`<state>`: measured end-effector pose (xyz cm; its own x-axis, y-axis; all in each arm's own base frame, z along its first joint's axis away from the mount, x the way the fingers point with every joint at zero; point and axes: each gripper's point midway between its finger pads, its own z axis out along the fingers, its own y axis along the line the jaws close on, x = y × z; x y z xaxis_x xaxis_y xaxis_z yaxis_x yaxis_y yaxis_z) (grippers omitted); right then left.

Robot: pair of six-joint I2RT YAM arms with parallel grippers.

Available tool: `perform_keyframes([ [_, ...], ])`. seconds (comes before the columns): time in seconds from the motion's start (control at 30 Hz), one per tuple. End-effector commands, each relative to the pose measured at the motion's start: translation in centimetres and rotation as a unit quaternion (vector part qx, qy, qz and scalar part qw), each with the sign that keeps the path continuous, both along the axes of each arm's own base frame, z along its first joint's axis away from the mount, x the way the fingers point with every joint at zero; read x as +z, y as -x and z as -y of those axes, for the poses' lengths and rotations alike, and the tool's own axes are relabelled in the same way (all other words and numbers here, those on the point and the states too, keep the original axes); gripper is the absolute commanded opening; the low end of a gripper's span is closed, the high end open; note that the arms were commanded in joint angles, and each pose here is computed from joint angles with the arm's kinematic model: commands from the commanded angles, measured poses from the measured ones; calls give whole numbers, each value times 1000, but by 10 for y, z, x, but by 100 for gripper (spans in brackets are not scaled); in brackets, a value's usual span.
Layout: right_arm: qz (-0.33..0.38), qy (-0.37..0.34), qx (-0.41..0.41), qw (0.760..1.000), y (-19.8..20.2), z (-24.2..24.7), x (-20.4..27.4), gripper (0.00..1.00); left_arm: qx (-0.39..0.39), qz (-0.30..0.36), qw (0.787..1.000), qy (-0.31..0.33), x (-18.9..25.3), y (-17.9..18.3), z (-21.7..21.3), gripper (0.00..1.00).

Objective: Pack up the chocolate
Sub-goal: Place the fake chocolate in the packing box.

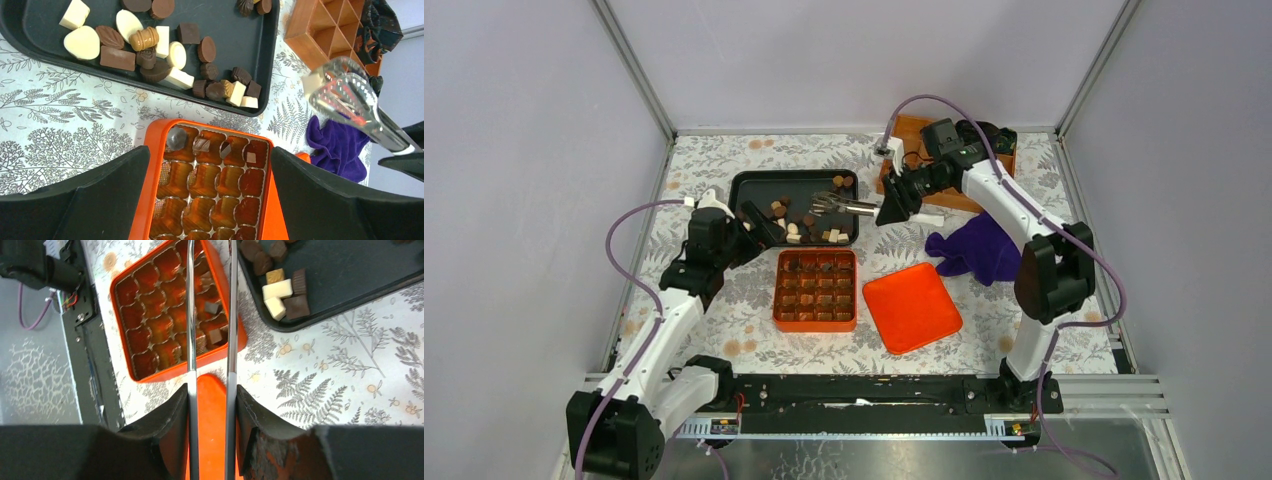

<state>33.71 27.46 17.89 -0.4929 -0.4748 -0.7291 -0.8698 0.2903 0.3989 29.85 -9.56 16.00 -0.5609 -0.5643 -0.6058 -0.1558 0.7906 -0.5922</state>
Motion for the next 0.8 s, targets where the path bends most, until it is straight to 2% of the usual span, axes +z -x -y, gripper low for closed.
perform_keyframes([
  [0.0, 11, -27, 45, 999, 33, 10, 28, 14, -16, 44, 999, 3, 16, -7, 3, 99],
  [0.5, 29, 42, 86, 995, 77, 51, 7, 14, -34, 36, 999, 8, 9, -3, 9, 98],
  [0.77, 43, 85, 115, 989, 89, 56, -13, 15, -35, 30, 999, 13, 4, -1, 10, 98],
])
